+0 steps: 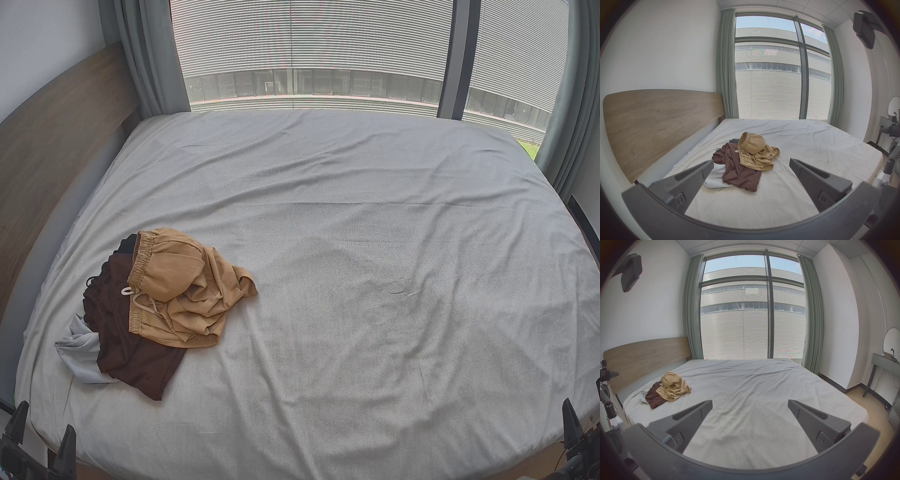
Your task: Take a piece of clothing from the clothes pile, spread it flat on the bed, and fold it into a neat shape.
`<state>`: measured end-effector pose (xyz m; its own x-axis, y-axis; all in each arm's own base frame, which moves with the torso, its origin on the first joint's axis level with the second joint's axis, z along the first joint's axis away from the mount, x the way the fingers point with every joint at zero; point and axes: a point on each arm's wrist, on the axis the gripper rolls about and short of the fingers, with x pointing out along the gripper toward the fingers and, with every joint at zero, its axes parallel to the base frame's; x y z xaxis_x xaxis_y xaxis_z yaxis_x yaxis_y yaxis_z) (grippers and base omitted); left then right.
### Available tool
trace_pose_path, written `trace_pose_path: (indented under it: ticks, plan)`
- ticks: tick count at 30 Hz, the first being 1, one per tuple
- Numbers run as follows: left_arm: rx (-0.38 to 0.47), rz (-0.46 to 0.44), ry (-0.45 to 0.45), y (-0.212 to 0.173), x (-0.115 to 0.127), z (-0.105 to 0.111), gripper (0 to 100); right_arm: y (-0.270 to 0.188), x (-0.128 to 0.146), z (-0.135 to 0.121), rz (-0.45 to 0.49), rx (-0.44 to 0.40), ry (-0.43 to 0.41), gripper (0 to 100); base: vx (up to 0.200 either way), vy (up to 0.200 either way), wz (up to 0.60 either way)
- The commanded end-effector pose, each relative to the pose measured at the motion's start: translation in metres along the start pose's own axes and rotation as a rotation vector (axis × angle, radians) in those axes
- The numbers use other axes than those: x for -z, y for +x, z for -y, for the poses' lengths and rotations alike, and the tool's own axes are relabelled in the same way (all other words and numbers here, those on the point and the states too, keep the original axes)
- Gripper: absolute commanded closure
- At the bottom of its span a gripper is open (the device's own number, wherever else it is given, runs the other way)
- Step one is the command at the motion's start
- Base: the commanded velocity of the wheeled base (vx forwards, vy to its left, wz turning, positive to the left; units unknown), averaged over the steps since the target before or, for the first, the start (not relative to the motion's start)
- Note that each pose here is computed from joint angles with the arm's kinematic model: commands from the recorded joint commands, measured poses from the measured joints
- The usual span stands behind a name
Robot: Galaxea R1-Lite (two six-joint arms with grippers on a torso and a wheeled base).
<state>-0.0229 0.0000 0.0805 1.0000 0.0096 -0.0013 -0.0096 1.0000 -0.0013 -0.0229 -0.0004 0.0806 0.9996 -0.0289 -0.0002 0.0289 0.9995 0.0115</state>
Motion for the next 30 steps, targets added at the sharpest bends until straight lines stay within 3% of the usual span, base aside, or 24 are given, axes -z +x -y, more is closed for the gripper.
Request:
trace_pose_path:
  ticks: [1, 17, 19, 21, 22, 24, 27, 30]
  plan:
    - [0.005, -0.005, 0.004, 0.0, 0.005, 0.0, 0, 0.0, 0.005, 0.0, -0.004, 0.0, 0.001, 0, 0.0, 0.0, 0.0]
    - [0.016, 0.001, 0.012, 0.0, 0.005, 0.0, 0, 0.0, 0.005, 0.0, -0.004, 0.002, 0.002, 0, 0.0, 0.0, 0.0]
    - [0.01, 0.122, -0.008, -0.004, -0.018, 0.0, 0, 0.0, 0.005, 0.0, -0.004, 0.002, 0.002, 0, 0.0, 0.0, 0.0]
    - [0.009, 0.26, -0.008, -0.012, -0.064, 0.0, 0, 0.0, 0.005, 0.0, -0.006, 0.002, 0.001, 0, 0.0, 0.0, 0.0]
    - [0.009, 0.264, -0.008, -0.012, -0.067, 0.0, 0, 0.0, 0.005, 0.0, -0.006, 0.002, 0.001, 0, 0.0, 0.0, 0.0]
    - [0.038, 0.165, -0.013, 0.005, -0.084, 0.0, 0, 0.0, 0.005, 0.0, -0.006, 0.002, 0.002, 0, 0.0, 0.0, 0.0]
    - [0.097, 0.062, -0.013, 0.02, -0.077, 0.0, 0, 0.0, 0.005, 0.0, -0.006, 0.002, 0.001, 0, 0.0, 0.0, 0.0]
    - [0.224, -0.049, -0.02, 0.036, -0.072, 0.004, 0, 0.0, 0.005, 0.0, -0.004, -0.007, -0.007, 0, 0.0, 0.0, 0.0]
